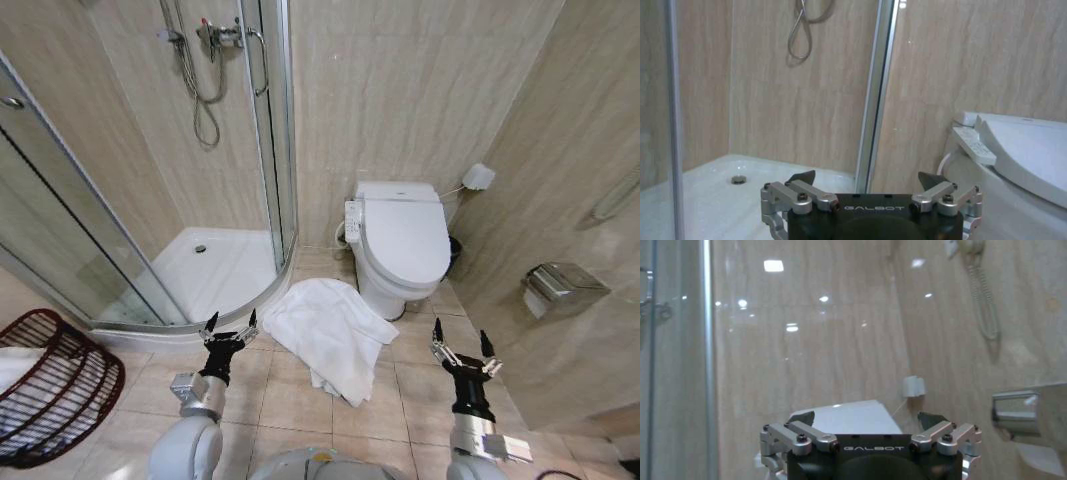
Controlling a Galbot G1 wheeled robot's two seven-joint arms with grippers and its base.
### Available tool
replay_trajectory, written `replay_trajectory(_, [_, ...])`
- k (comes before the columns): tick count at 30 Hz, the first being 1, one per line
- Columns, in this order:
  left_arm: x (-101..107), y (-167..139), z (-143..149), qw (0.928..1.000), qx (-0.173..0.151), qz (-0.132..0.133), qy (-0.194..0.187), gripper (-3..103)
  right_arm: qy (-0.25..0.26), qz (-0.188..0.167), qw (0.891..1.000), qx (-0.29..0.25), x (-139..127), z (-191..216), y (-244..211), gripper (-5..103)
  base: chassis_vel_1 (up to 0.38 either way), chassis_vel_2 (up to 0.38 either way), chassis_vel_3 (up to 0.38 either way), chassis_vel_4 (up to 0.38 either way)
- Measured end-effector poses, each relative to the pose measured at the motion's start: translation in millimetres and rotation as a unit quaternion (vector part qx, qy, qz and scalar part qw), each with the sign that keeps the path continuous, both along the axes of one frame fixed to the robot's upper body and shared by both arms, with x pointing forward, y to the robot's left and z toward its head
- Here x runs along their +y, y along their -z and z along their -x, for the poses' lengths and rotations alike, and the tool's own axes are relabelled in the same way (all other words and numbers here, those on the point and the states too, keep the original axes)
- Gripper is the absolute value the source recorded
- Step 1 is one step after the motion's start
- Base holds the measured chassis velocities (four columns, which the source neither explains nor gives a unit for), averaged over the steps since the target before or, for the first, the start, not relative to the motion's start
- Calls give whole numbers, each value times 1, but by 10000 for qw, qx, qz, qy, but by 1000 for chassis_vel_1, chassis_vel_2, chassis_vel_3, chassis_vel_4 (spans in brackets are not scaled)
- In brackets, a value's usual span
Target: Discard the used towel into the hamper.
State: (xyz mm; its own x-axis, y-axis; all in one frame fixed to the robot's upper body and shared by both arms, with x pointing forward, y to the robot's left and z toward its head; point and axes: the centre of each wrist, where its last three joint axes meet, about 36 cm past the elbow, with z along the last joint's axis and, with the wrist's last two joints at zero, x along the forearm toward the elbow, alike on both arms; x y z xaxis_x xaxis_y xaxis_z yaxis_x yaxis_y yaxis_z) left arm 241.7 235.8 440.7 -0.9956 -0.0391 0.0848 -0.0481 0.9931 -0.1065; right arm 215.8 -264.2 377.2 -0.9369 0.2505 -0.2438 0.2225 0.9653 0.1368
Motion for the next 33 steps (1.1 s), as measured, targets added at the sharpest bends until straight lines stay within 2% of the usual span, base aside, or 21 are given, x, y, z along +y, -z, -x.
replay_trajectory(8, [0,0,0,10000,0,0,1,100,-121,-56,9998,140,-4,8,10,100,0,0,0,0])
replay_trajectory(18, [0,0,0,10000,0,0,0,100,-338,-109,9992,186,9,-3,35,100,0,0,0,0])
replay_trajectory(24, [0,0,0,10000,0,0,0,100,-525,-129,9967,612,15,-10,48,100,0,0,0,0])
replay_trajectory(33, [0,0,0,10000,0,0,0,100,-638,-284,9935,895,16,-19,57,100,0,0,0,0])
